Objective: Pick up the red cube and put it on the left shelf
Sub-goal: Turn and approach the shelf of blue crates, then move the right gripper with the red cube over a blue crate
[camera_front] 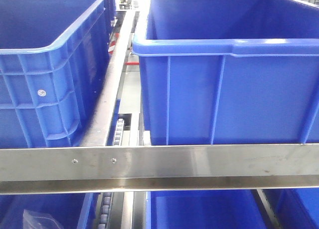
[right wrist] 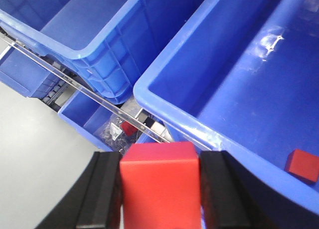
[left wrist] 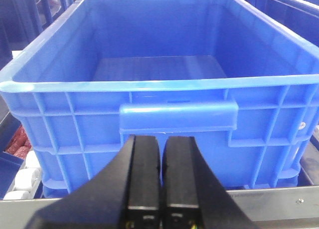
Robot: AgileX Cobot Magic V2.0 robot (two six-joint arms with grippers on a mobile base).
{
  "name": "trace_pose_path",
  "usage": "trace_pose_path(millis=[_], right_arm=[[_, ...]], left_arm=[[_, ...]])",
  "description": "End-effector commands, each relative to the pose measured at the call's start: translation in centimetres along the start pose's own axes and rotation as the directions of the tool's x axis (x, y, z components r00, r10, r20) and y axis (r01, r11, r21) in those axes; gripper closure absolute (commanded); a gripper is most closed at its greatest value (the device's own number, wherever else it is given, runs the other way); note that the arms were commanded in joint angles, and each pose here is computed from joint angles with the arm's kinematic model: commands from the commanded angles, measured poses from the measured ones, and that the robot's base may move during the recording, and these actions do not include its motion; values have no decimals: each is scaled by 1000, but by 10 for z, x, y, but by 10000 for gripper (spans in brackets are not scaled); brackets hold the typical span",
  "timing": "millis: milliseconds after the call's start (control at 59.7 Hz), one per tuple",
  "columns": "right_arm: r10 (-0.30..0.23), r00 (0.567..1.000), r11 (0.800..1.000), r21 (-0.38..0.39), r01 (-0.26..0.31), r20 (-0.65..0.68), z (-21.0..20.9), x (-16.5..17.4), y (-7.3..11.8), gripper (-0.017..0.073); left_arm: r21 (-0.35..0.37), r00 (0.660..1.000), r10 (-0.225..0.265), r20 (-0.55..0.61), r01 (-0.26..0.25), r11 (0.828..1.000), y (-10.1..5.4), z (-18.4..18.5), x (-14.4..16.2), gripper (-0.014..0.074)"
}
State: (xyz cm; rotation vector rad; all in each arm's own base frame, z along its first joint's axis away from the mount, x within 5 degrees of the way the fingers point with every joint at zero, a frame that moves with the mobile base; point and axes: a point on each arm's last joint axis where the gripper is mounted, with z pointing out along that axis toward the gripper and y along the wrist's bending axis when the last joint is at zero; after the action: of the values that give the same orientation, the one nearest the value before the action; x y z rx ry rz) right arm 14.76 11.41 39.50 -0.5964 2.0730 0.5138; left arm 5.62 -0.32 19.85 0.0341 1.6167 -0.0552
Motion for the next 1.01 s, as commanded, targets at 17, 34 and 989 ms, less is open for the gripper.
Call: trace_pose_path(millis=[17,34,989], right_arm=[[-11,994,1000,-6,12,111,-11,-13,2,505],[-11,994,1000,-6,12,111,-11,-13,2,505],[-11,994,1000,-6,12,111,-11,-13,2,505]], left_arm=[[9,997,-4,80,3,1000,0,0,-1,492],[9,997,-4,80,3,1000,0,0,-1,492],[9,997,-4,80,3,1000,0,0,-1,492]])
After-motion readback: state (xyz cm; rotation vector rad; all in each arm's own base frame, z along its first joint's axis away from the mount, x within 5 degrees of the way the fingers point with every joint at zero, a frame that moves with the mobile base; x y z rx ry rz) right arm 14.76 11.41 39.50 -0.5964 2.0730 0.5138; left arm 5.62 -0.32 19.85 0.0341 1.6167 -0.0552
